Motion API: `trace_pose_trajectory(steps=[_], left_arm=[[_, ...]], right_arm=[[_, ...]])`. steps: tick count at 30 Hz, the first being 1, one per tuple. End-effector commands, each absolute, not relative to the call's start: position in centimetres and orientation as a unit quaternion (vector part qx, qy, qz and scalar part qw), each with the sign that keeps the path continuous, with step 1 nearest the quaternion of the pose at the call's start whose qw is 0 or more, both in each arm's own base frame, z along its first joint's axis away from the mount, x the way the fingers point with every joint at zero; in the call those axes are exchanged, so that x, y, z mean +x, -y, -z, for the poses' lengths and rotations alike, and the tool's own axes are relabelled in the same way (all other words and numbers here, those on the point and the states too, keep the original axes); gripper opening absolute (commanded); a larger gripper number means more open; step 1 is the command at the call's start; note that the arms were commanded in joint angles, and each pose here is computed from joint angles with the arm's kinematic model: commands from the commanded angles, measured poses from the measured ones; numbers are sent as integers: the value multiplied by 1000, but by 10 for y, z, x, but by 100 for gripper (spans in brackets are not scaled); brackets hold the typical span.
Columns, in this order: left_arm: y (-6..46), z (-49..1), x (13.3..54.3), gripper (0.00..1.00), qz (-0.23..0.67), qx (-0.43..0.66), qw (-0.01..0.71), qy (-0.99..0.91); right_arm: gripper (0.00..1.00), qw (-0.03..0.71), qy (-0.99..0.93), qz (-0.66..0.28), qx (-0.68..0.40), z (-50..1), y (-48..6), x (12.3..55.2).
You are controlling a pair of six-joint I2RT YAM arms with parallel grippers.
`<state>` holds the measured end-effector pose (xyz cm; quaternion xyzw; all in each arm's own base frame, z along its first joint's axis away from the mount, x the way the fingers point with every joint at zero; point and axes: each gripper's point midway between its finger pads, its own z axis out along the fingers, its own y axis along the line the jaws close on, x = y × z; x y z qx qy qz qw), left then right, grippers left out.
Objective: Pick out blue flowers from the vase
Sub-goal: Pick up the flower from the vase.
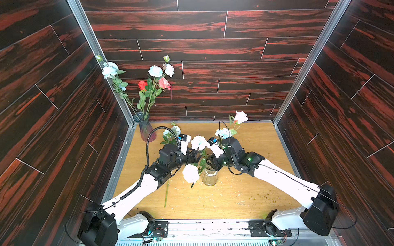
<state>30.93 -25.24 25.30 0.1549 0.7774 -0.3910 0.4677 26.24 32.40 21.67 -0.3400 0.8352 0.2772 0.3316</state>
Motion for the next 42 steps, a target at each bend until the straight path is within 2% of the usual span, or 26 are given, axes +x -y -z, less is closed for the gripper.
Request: trace_pose_trajectory(steps=[1,5,10,18,27,35,39,42], left_arm=[[257,-266,310,68,399,163,475,-767],[255,-263,310,68,393,161,476,-770],[251,-263,309,68,385,157,482,-771],[237,-286,304,70,357,158,509,-767],[223,-376,297,80,331,177,577,-725],[241,-448,287,81,334,266,579,-694],[244,-457,280,81,334,299,575,-684],[246,-454,275,81,341,315,566,-682]], right_arm=[[20,312,-848,-266,-337,-201,-322,263],[8,325,-844,-264,-334,-210,-318,263],[3,350,-837,-263,-329,-230,-314,264],[1,401,-819,-254,-323,-284,-308,271],[0,484,-777,-252,-313,-390,-304,281],[0,525,-727,-301,-325,-479,-318,278],[0,525,-709,-322,-343,-498,-328,274],[0,515,-714,-321,-348,-492,-332,276]])
